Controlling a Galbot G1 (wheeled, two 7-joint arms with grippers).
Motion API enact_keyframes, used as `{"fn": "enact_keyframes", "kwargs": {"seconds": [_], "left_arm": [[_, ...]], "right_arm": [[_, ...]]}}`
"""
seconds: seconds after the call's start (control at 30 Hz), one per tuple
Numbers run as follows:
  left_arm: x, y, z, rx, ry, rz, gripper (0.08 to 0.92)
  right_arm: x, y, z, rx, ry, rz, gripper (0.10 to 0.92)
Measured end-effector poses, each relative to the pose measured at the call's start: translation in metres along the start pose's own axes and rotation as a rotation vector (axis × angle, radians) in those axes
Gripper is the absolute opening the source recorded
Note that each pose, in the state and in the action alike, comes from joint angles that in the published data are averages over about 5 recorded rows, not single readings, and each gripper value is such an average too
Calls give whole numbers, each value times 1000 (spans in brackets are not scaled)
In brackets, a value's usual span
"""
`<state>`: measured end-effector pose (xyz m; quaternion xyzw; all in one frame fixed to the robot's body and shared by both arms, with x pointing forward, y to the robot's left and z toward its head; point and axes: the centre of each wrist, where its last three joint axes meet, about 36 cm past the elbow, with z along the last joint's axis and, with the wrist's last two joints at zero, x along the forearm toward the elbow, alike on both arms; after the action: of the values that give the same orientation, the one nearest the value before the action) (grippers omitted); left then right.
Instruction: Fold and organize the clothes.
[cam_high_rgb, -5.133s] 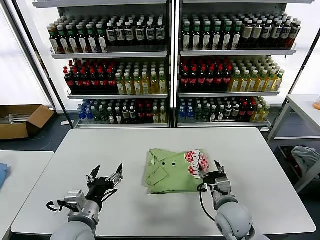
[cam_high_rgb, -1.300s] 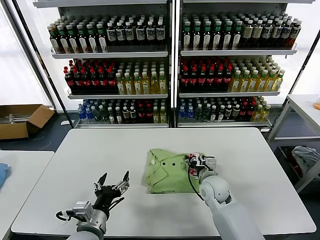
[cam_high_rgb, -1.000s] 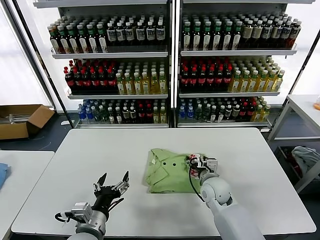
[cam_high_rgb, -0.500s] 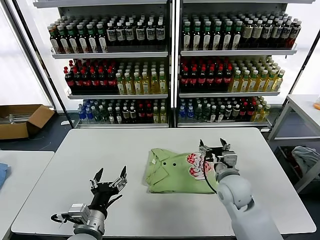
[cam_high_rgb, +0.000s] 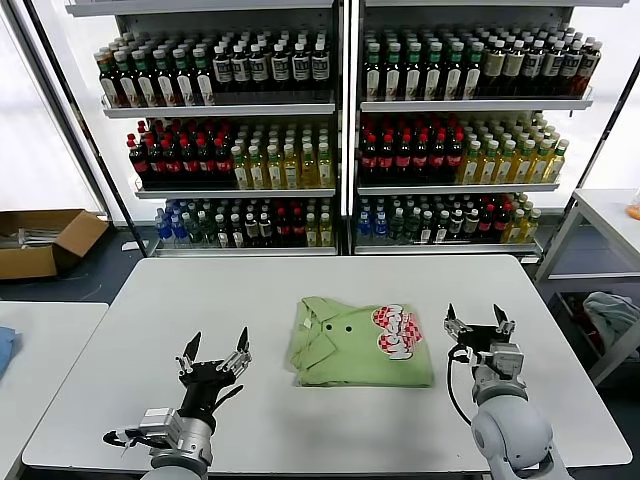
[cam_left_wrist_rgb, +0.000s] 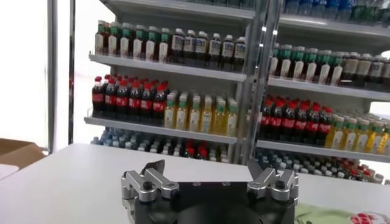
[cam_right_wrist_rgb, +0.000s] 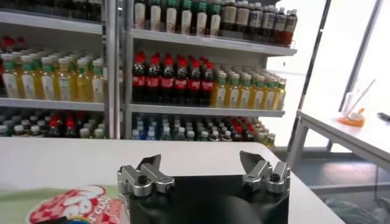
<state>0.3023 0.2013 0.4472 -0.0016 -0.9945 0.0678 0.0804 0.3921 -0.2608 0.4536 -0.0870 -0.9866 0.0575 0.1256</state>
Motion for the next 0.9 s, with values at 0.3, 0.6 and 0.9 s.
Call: {"fn": "enact_keyframes", "kwargs": {"seconds": [0.3, 0.6, 0.9], "left_arm": [[0, 2, 3, -33, -12, -6, 823], [-1, 5, 4, -47, -27, -31, 823], [5, 6, 1, -50, -44, -35, 823]], "right_arm": [[14, -7, 9, 11, 9, 26, 823], [25, -10, 10, 20, 7, 30, 823], [33, -11, 12, 25, 7, 30, 823]]}}
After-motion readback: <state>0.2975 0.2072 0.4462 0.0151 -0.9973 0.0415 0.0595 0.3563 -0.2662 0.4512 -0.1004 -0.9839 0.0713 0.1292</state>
